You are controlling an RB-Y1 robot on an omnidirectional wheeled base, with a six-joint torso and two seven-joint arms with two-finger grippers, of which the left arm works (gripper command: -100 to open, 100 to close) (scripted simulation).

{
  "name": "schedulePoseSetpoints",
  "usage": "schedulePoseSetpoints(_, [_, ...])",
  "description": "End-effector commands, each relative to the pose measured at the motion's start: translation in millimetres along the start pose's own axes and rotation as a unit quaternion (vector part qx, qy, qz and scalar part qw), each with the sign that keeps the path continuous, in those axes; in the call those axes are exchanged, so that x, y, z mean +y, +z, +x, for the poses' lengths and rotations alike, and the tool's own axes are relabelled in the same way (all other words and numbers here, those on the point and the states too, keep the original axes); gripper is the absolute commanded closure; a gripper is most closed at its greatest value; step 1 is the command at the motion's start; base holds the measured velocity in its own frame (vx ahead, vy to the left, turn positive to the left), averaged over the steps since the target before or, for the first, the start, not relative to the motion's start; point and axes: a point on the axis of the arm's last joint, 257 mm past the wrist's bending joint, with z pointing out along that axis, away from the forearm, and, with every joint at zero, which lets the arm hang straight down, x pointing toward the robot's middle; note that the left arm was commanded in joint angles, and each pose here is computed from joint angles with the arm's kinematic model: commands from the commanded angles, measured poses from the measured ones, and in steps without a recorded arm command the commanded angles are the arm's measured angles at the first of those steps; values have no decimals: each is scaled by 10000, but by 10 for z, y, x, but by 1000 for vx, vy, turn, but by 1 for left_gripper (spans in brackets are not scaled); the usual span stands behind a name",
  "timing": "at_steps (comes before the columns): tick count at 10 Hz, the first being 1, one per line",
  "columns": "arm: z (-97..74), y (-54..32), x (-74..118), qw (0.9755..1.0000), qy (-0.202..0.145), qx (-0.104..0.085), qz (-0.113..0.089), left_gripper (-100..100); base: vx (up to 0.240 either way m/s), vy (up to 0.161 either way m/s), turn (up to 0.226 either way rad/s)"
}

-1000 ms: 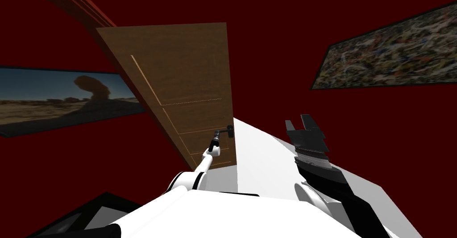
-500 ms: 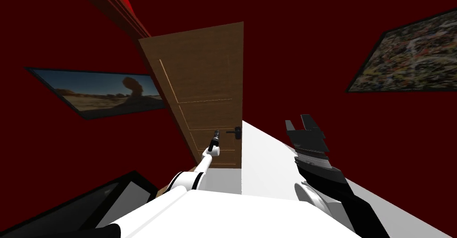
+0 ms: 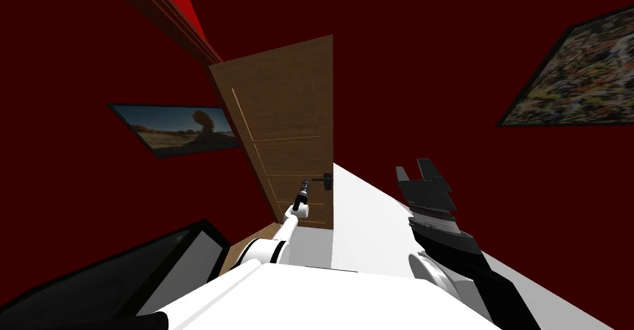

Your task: Push the door open

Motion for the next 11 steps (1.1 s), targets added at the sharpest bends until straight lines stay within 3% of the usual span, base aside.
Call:
schedulePoseSetpoints(1, [91,-12,10,10000,-53,50,-15,-100,-158,-127,34])
schedulePoseSetpoints(9, [292,-35,19,9997,-177,155,-33,-100,-121,-121,2])
schedulePoseSetpoints(10, [283,-34,23,9997,-170,150,-35,-100,-60,-53,1])
schedulePoseSetpoints(11, [101,-12,13,10000,-49,76,-14,-100,79,0,-13])
